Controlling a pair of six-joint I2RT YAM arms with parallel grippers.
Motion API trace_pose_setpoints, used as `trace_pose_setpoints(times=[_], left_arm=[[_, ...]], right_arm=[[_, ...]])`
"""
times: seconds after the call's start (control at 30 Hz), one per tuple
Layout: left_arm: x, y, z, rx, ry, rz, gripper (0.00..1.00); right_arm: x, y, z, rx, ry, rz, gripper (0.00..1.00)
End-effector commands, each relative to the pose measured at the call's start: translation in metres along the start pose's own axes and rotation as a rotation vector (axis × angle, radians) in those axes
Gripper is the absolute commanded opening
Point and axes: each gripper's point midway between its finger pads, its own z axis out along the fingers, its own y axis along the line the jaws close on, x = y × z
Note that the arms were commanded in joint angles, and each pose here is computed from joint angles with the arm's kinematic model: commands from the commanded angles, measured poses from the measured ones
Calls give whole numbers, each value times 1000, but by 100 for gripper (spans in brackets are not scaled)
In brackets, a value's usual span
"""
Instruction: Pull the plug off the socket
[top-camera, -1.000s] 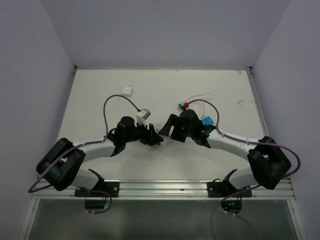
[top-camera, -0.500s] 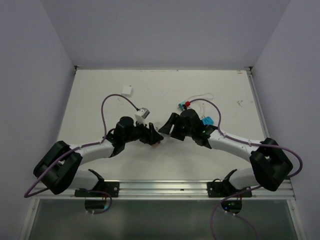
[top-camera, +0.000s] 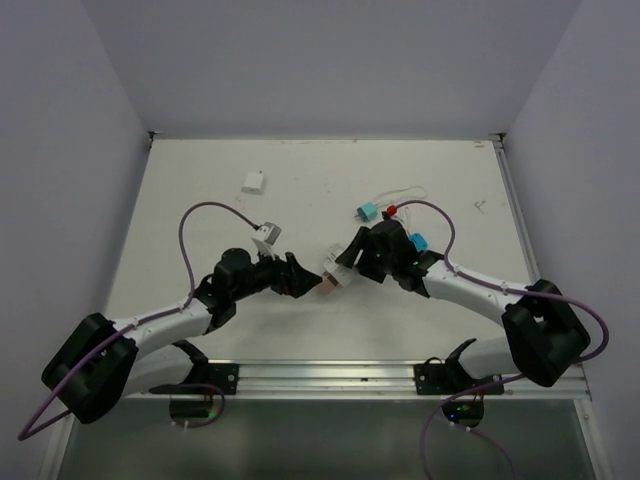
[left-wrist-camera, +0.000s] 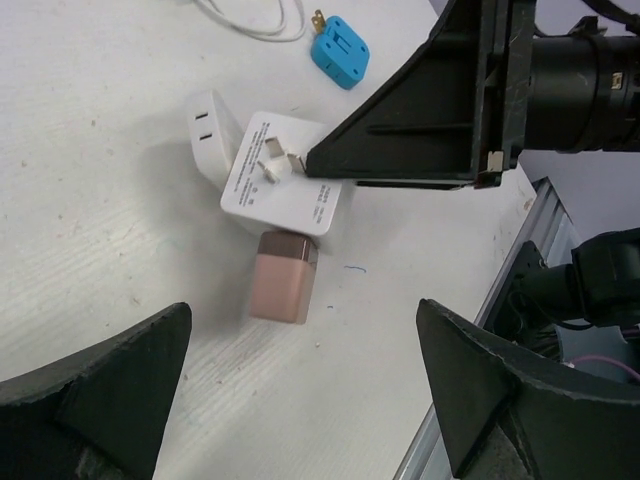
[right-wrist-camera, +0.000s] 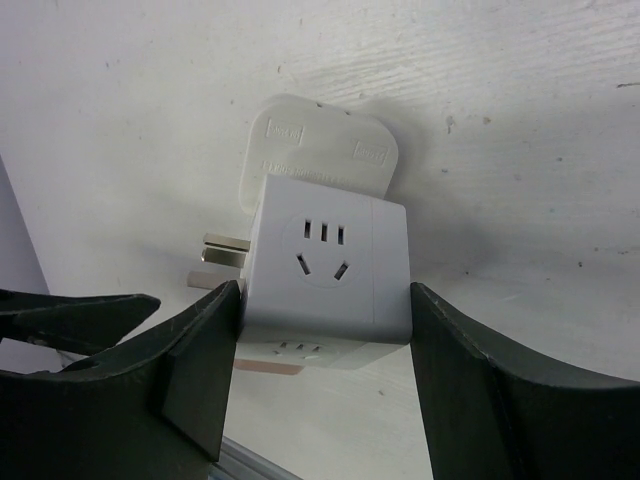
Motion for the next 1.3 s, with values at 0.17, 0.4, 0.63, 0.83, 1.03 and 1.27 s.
trace_pose_setpoints(times=[0.17,0.4,0.63,0.83,1.03,1.27], left_arm=[[14,9,7,-8,5,-8,91],[22,-4,32,36,34,-4,84],[30,-9,48,73,31,-5,79],[30,-6,61,73,31,8,74],[24,-4,74,68,24,36,72],[24,2,82,52,36,66,68]], right_arm=[[-25,8,-7,-64,-61,56,0],[-22,5,-6,-77,-42,86,0],[-19,-1,-2,-95,-15,149,0],[-22,-6,-1,-102,-15,181,0],[-19,-10,1,-97,4,193,0],[-21,-14,3,-117,27,215,0]])
